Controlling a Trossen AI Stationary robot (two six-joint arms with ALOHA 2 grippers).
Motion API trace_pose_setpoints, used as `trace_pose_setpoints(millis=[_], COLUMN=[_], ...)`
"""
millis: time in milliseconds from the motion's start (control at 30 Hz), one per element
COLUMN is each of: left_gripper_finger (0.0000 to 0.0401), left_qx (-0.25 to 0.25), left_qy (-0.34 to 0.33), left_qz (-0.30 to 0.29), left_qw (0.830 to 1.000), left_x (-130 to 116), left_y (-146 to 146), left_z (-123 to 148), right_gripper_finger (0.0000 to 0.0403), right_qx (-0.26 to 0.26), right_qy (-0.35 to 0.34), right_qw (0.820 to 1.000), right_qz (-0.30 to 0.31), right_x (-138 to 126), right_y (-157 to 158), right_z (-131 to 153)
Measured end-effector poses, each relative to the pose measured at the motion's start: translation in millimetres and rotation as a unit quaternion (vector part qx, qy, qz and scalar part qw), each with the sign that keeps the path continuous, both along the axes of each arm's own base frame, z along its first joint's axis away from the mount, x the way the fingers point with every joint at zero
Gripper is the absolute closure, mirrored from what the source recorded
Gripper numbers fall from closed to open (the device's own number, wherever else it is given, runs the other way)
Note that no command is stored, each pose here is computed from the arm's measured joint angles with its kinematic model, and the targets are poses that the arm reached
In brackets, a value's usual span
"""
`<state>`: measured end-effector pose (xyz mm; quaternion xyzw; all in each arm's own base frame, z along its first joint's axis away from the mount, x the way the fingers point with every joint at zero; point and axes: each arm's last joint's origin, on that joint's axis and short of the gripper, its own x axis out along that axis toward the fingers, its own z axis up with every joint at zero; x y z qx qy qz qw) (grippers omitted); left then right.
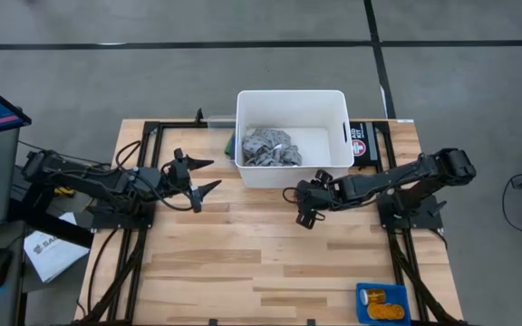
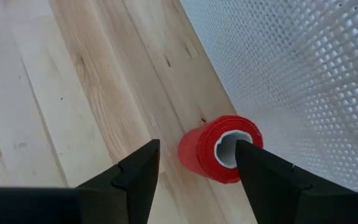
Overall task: Pick & Place Medicine items
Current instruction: Put the red rolled bandage into the transparent bin
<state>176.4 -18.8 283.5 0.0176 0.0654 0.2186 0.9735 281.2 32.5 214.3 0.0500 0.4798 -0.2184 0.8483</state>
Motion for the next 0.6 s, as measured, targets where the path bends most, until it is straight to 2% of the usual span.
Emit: trace_pose_setpoints(millis=[133, 300, 467, 600], left_gripper_finger=[0.0111, 0.0112, 0.0112, 0.0112], left_qx=[-0.001, -0.003, -0.003, -0.007], left_qy=[0.0, -0.001, -0.002, -0.003], left_qz=[0.0, 0.0, 0.0, -0.001], left_qw=[1.0, 1.0, 1.0, 1.0], left_x=[0.0, 0.0, 0.0, 0.0], left_y=[-0.1, -0.1, -0.1, -0.1], left_z=[-0.1, 0.0, 0.0, 0.0], right_gripper_finger=[0.02, 0.0225, 0.027, 0.0321], right_qx=[0.004, 0.006, 0.006, 0.005], right_qy=[0.004, 0.007, 0.007, 0.007], right_qw=[1.0, 1.0, 1.0, 1.0], right_qz=[-0.003, -0.016, -0.018, -0.019], right_x=[-2.1, -5.9, -6.0, -6.1], right_y=[-0.1, -0.8, -1.0, -1.0], right_z=[-4.6, -10.4, -10.6, -10.7])
